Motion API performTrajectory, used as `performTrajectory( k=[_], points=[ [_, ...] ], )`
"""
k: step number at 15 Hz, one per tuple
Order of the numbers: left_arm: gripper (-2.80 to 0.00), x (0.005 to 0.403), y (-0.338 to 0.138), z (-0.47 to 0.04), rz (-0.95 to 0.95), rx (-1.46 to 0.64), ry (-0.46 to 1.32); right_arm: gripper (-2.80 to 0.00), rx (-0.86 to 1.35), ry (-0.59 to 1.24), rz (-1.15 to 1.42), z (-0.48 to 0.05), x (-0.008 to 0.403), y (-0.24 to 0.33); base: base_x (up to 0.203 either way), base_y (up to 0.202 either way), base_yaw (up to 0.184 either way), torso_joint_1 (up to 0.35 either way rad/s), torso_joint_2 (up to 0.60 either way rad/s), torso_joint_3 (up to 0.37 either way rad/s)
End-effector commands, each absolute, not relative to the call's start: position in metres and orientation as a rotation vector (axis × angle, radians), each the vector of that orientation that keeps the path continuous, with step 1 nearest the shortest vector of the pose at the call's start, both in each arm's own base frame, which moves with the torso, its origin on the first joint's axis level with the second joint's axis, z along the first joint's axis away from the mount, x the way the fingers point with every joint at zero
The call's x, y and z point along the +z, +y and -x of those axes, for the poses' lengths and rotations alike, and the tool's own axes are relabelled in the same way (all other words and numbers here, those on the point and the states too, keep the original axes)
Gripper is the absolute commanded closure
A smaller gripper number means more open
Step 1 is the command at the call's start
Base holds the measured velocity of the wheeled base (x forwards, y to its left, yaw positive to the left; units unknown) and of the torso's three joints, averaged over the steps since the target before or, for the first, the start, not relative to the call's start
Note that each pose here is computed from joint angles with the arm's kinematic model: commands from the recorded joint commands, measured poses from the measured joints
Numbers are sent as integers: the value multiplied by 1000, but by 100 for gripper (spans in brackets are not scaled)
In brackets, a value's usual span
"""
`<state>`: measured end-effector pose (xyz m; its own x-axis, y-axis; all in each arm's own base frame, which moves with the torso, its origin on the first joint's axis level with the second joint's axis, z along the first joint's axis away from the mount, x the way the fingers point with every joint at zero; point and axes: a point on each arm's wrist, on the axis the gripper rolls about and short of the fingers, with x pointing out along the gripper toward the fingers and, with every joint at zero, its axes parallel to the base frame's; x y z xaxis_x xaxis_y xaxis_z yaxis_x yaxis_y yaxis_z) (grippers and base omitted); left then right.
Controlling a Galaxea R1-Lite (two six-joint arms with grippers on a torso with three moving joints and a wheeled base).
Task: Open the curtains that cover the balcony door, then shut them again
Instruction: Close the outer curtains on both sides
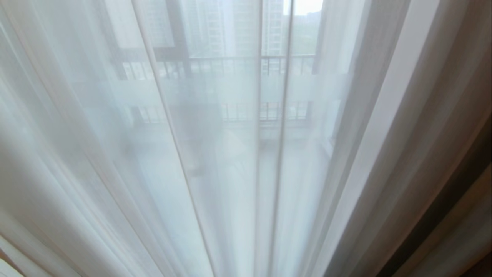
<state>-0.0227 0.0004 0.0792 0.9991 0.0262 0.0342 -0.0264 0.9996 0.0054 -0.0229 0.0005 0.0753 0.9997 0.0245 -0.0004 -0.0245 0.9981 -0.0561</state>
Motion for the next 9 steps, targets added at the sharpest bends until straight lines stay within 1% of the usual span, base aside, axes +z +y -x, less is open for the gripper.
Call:
performTrajectory(
  k=[1, 9],
  points=[
    [0, 79, 0, 23, -6, 26, -37, 0, 26, 1, 57, 23, 75, 0, 0, 0, 0, 0, 0, 0],
    [0, 79, 0, 23, -6, 27, -37, 0, 25, 1, 57, 23, 75, 0, 0, 0, 0, 0, 0, 0]
  ],
)
